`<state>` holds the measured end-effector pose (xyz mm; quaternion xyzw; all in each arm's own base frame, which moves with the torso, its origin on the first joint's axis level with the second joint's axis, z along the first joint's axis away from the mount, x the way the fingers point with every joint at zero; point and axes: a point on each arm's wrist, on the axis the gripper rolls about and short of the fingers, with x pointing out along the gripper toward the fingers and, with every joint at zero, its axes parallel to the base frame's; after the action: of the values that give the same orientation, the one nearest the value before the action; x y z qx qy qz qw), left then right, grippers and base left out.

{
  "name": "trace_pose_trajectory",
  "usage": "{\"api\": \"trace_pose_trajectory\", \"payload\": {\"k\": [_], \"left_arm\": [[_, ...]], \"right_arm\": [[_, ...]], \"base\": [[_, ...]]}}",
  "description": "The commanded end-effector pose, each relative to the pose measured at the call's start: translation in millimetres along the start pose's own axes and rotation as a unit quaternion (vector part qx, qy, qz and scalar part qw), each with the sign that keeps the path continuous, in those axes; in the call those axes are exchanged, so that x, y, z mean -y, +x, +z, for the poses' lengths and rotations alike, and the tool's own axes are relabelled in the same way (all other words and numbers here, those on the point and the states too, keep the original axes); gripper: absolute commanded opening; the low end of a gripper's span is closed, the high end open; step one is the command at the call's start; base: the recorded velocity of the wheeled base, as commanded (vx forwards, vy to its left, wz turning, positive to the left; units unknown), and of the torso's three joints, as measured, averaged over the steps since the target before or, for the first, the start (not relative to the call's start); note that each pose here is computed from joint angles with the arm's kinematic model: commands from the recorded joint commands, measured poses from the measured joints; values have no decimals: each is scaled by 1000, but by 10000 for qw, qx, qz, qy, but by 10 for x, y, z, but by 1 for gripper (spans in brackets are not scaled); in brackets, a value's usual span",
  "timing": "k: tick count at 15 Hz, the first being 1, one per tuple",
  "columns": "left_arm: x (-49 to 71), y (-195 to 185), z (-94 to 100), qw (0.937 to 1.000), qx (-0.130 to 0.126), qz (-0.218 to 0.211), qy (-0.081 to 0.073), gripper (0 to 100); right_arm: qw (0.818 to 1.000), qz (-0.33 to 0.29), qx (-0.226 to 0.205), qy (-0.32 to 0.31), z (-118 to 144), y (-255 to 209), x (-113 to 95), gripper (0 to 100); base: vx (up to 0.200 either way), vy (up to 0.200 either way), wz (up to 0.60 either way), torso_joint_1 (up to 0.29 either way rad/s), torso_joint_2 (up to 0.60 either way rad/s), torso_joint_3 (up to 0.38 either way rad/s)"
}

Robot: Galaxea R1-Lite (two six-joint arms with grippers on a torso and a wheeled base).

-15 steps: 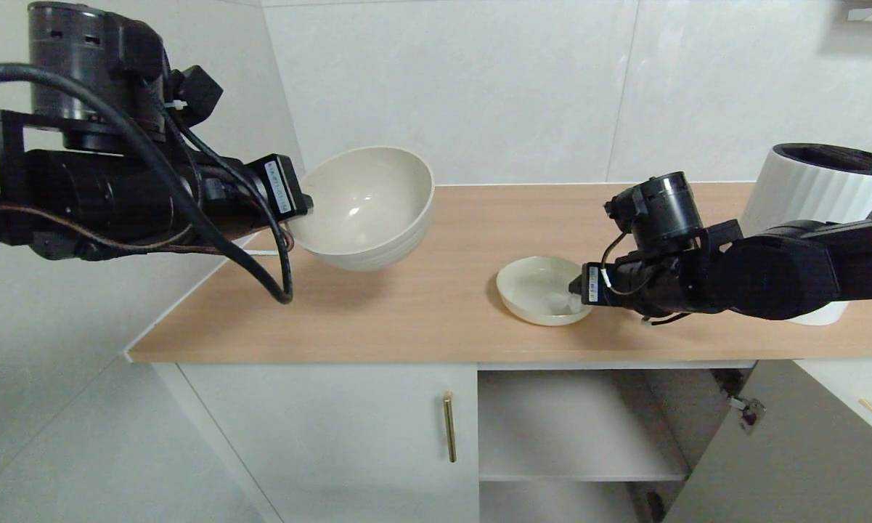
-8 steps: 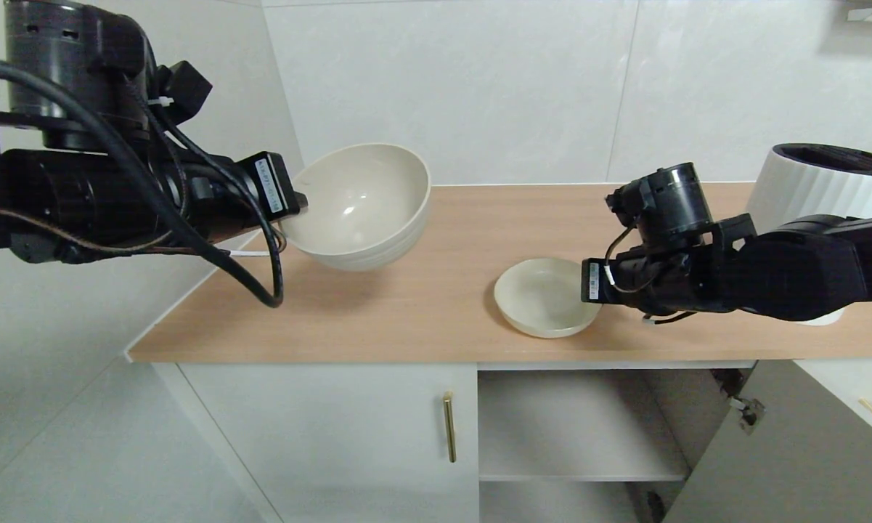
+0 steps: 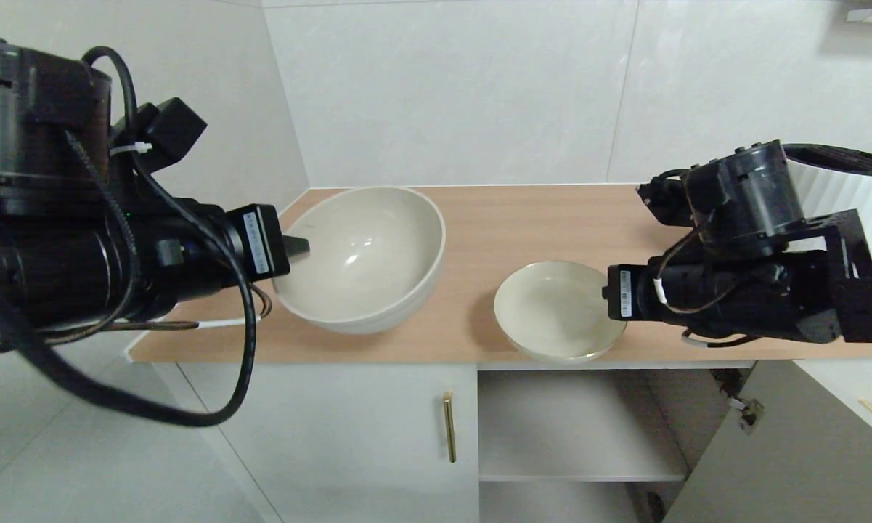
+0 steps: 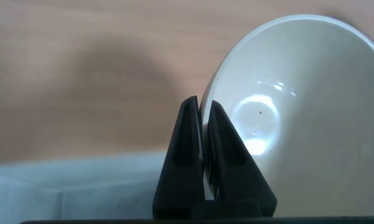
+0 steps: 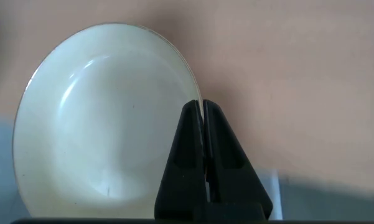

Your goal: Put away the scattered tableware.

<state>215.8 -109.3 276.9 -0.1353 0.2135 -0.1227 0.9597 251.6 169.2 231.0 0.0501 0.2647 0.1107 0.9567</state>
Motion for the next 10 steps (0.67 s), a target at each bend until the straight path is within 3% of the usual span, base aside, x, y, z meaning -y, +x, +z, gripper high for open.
{"api": "trace_pose_trajectory", "payload": {"k": [1, 2, 3, 4, 10], "left_arm": [[-84, -203, -277, 9996, -252, 11, 95, 0], [-89, -210, -285, 9996, -259, 14, 96, 0], [-159, -284, -562, 9979, -608, 16, 210, 0], [-195, -336, -650, 9974, -688, 15, 225, 0], [-233, -307, -746, 9959, -870, 90, 246, 0]], "right_arm": [[9999, 110, 61, -30, -116, -398, 89, 0], [9999, 113, 68, -27, -116, -406, 92, 0], [9994, 183, 182, 221, -124, -594, 151, 0], [9992, 278, 131, 242, -176, -705, 142, 0], [9995, -47, -40, 311, -377, -717, 185, 0]], "base": [[0, 0, 0, 0, 0, 0], [0, 0, 0, 0, 0, 0], [0, 0, 0, 0, 0, 0], [0, 0, 0, 0, 0, 0], [0, 0, 0, 0, 0, 0]]}}
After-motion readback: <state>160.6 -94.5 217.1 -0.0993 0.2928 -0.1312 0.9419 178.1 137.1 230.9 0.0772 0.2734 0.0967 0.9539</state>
